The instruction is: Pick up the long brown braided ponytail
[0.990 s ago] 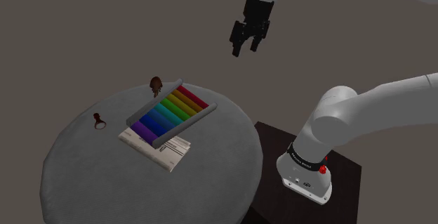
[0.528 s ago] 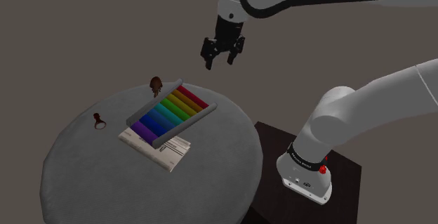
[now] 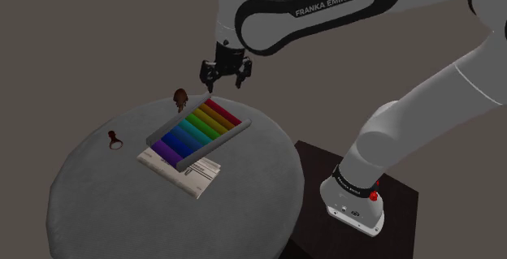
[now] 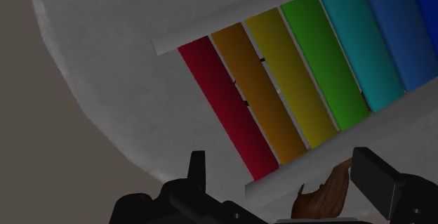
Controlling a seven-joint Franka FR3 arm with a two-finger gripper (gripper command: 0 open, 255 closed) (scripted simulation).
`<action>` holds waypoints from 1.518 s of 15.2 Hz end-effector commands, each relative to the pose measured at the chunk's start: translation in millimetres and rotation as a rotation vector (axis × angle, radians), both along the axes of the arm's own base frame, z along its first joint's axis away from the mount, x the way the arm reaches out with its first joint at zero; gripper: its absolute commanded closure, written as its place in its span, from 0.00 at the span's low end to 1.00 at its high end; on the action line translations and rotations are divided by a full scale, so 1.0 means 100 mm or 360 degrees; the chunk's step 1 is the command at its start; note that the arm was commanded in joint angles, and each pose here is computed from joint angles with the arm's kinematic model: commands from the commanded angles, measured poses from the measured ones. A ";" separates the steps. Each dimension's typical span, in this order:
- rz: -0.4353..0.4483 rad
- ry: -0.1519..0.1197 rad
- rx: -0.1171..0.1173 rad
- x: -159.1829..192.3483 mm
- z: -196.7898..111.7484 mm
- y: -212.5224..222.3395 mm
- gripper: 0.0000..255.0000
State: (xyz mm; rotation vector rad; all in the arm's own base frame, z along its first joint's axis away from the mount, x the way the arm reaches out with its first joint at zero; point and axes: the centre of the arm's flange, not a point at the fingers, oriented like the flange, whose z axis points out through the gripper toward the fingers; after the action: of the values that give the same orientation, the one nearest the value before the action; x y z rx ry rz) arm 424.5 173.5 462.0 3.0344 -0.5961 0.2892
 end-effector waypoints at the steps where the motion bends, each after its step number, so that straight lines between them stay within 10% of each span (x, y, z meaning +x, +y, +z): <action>1: -0.0055 -0.0030 -0.0003 0.19 -0.12 0.15 0.00; 13: -0.0352 -0.0182 -0.0051 1.33 -0.89 0.77 0.00; 22: -0.0352 -0.0182 -0.0051 1.33 -1.29 0.77 0.00; 23: -0.0352 -0.0181 -0.0051 1.33 -1.31 0.77 1.00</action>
State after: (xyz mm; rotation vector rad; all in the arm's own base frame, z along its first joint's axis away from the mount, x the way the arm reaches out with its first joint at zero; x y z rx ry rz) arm 562.7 250.9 345.1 2.9068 -0.9194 0.5005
